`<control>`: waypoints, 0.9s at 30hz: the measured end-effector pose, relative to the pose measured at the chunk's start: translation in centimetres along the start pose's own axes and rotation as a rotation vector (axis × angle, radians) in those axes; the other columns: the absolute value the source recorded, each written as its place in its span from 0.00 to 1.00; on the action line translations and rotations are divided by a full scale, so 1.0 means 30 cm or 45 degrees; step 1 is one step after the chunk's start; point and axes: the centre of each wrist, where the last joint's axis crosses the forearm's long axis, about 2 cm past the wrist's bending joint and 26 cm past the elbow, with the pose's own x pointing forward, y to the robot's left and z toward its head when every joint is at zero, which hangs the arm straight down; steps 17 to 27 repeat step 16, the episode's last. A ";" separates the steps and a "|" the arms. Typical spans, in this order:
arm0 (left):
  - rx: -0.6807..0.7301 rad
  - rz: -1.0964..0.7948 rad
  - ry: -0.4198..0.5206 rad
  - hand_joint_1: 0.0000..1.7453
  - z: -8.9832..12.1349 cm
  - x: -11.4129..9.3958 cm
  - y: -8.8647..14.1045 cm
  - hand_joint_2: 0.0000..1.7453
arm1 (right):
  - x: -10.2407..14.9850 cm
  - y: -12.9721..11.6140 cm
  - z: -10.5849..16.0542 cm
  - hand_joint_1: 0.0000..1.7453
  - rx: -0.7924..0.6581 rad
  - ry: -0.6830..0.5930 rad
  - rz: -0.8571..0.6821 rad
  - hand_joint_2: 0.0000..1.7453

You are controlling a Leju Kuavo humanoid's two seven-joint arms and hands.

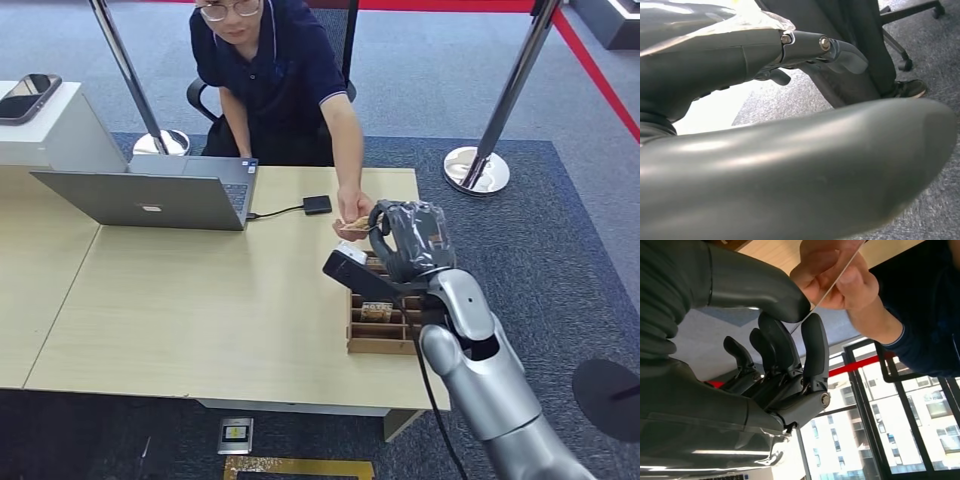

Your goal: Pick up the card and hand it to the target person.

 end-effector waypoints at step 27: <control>0.001 -0.002 0.003 0.00 -0.001 0.001 0.001 0.00 | 0.088 -0.001 -0.100 0.00 0.006 0.021 0.038 1.00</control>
